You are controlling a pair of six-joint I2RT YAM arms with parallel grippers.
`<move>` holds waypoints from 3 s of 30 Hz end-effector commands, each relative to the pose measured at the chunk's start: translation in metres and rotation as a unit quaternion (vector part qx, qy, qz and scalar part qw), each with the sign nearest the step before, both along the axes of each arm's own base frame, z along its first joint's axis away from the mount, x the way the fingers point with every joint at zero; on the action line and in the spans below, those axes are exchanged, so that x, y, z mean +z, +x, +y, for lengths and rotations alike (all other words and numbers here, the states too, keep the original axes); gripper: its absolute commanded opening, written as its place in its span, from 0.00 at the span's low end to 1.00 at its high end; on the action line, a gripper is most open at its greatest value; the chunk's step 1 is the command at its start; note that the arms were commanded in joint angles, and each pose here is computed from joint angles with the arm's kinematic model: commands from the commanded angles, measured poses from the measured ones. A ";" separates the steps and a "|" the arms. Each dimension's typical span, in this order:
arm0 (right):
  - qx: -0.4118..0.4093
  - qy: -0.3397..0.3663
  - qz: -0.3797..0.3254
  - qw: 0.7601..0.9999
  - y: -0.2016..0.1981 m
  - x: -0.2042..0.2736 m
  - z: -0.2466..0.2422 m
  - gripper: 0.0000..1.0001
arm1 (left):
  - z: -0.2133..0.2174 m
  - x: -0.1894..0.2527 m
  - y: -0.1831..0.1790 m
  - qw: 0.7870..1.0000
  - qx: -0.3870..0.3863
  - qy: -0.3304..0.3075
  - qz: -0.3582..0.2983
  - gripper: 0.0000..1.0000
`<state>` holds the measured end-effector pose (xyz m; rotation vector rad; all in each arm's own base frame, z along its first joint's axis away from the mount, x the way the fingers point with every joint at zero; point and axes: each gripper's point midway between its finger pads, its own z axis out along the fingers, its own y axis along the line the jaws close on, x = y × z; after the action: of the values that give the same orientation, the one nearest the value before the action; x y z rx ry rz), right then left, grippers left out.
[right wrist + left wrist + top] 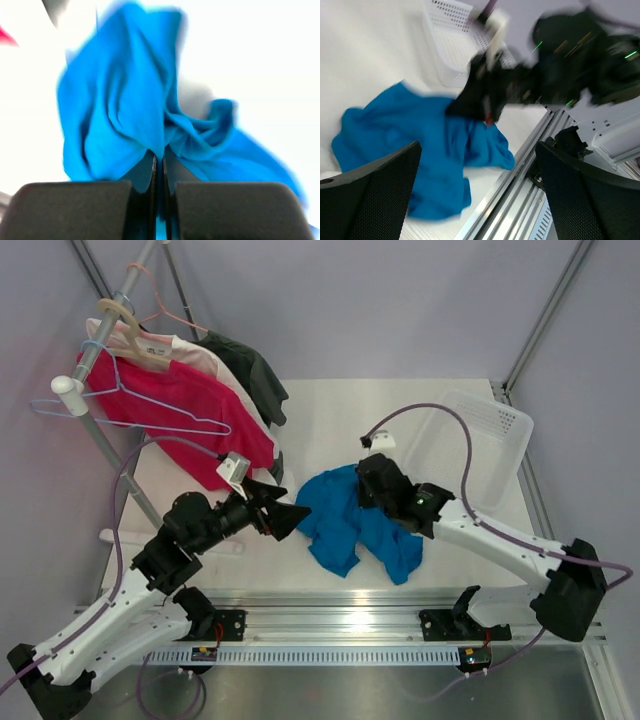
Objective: Remove the t-shirt from the hanger
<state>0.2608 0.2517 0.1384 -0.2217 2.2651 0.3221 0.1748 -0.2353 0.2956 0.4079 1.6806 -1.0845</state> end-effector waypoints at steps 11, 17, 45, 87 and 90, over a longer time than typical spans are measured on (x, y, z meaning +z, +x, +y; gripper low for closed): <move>-0.199 0.008 -0.290 0.936 0.072 0.294 -0.137 0.00 | -0.030 -0.049 0.018 0.998 -0.008 -0.031 0.046 0.99; -0.254 -0.033 -0.307 0.916 0.112 0.342 -0.183 0.00 | -0.036 -0.075 0.010 0.998 -0.030 0.007 0.063 0.99; -0.372 -0.112 -0.232 0.892 0.190 0.242 -0.288 0.00 | -0.028 -0.082 -0.003 0.997 -0.030 0.010 0.069 0.99; -0.416 0.018 0.041 0.908 0.221 -0.024 -0.325 0.39 | -0.019 -0.083 0.002 0.998 -0.003 0.017 0.065 0.99; -0.411 0.019 0.044 0.910 0.220 -0.022 -0.323 0.58 | -0.016 -0.084 0.005 0.998 0.009 0.019 0.062 0.99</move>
<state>0.4661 -0.0760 0.0860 0.7991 2.2679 -0.1250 0.1745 -0.2538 0.1980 0.3722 1.8777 -1.1022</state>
